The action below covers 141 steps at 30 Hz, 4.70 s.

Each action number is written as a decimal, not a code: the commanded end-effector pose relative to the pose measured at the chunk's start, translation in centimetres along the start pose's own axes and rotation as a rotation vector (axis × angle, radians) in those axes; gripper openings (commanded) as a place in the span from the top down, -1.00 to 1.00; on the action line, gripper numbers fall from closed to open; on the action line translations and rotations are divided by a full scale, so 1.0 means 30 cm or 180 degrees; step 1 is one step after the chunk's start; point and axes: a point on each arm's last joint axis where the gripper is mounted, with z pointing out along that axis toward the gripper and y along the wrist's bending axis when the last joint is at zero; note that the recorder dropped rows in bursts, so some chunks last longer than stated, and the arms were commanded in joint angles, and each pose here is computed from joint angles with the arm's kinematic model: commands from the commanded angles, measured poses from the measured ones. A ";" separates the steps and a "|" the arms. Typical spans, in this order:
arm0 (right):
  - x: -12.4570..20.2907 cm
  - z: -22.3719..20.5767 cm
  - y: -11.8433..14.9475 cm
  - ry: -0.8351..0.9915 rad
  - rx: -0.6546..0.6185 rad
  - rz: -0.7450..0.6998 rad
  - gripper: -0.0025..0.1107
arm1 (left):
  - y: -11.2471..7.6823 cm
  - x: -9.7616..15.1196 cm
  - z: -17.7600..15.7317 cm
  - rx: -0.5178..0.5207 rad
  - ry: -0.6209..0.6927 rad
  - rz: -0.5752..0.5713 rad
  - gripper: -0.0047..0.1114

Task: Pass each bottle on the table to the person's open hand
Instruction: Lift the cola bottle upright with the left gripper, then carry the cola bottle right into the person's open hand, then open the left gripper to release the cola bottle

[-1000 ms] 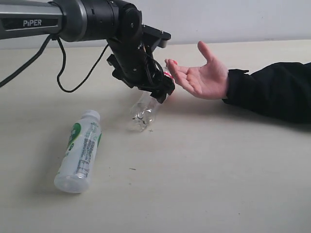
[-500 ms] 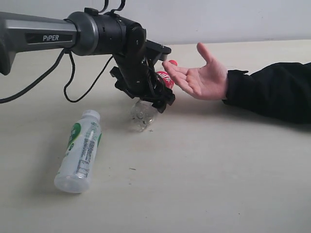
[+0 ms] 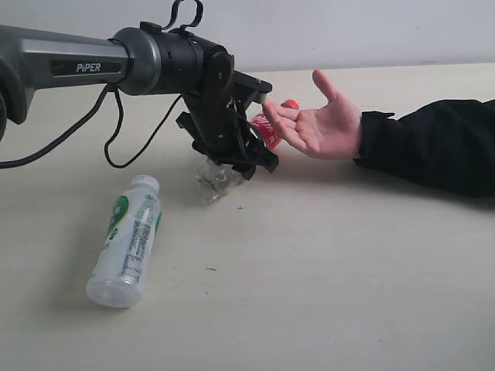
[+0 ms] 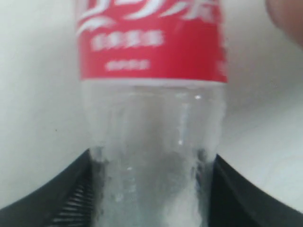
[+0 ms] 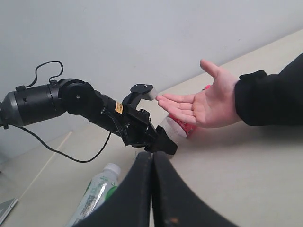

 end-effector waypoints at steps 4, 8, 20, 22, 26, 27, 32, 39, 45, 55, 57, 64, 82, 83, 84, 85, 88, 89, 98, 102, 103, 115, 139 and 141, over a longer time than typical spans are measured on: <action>-0.002 -0.001 -0.003 -0.0054 0.0013 -0.0037 0.94 | -0.001 -0.013 -0.014 -0.0016 -0.0079 0.0000 0.64; -0.002 -0.001 -0.003 -0.0054 0.0013 -0.0037 0.94 | 0.004 -0.014 -0.014 -0.0066 -0.0090 0.0051 0.92; -0.002 -0.001 -0.003 -0.0054 0.0013 -0.0037 0.94 | 0.043 -0.039 -0.125 -0.0155 -0.0251 -0.0020 0.92; -0.002 -0.001 -0.003 -0.0054 0.0013 -0.0037 0.94 | 0.058 -0.043 -0.161 -0.0166 -0.0284 -0.0090 0.92; -0.002 -0.001 -0.003 -0.0054 0.0013 -0.0037 0.94 | 0.114 -0.036 -0.229 -0.0215 -0.0232 -0.0234 0.92; -0.002 -0.001 -0.003 -0.0054 0.0013 -0.0037 0.94 | 0.128 -0.034 -0.243 -0.0226 -0.0216 -0.0295 0.92; -0.002 -0.001 -0.003 -0.0054 0.0013 -0.0037 0.94 | 0.171 -0.015 -0.335 -0.0266 -0.0113 -0.0488 0.92; -0.001 -0.001 -0.003 -0.0045 0.0014 -0.0038 0.94 | 0.166 0.016 -0.506 -0.0276 -0.0141 -0.0570 0.92; 0.005 -0.001 -0.004 0.0019 0.0023 -0.0038 0.94 | 0.145 0.103 -0.643 -0.0200 -0.0396 -0.0902 0.92; 0.005 -0.001 -0.004 0.0019 0.0023 -0.0038 0.94 | -0.087 0.217 -0.751 0.0286 -0.0706 -0.0856 0.92; 0.005 -0.001 -0.004 0.0019 0.0023 -0.0038 0.94 | -0.125 0.221 -0.764 0.0389 -0.0723 -0.0809 0.92; 0.005 -0.001 -0.004 0.0019 0.0023 -0.0038 0.94 | -0.205 0.182 -0.730 0.0986 -0.0848 -0.1256 0.92; 0.005 -0.001 -0.004 0.0019 0.0023 -0.0038 0.94 | -0.323 0.079 -0.407 0.1182 -0.1039 -0.1612 0.92; 0.005 -0.001 -0.004 0.0019 0.0023 -0.0038 0.94 | -0.324 0.074 -0.383 0.1180 -0.1055 -0.1635 0.92; 0.005 -0.001 -0.004 0.0019 0.0023 -0.0038 0.94 | -0.322 0.067 -0.373 0.1173 -0.1051 -0.1642 0.92; 0.005 -0.001 -0.004 0.0019 0.0023 -0.0038 0.94 | -0.314 0.050 -0.359 0.1158 -0.1024 -0.1662 0.92; 0.005 -0.001 -0.004 0.0019 0.0023 -0.0038 0.94 | -0.310 -0.005 -0.350 0.1176 -0.1062 -0.1667 0.92; 0.005 -0.001 -0.004 0.0019 0.0023 -0.0038 0.94 | -0.308 -0.014 -0.346 0.1177 -0.1073 -0.1673 0.92; 0.005 -0.001 -0.004 0.0019 0.0023 -0.0038 0.94 | -0.278 -0.056 -0.229 0.1099 -0.1014 -0.1761 0.92; 0.005 -0.001 -0.004 0.0019 0.0023 -0.0038 0.94 | -0.267 -0.052 -0.197 0.1063 -0.0963 -0.1785 0.92; 0.005 -0.001 -0.004 0.0019 0.0023 -0.0038 0.94 | -0.267 -0.052 -0.191 0.1061 -0.0966 -0.1787 0.92; 0.005 -0.001 -0.004 0.0019 0.0023 -0.0044 0.94 | -0.274 -0.085 -0.165 0.1073 -0.1006 -0.1755 0.92; 0.005 -0.001 -0.004 0.0019 0.0023 -0.0044 0.94 | -0.267 -0.099 -0.172 0.1007 -0.1141 -0.1523 -0.20; 0.005 -0.001 -0.004 0.0019 0.0023 -0.0044 0.94 | -0.267 -0.099 -0.172 0.1007 -0.1141 -0.1523 -0.20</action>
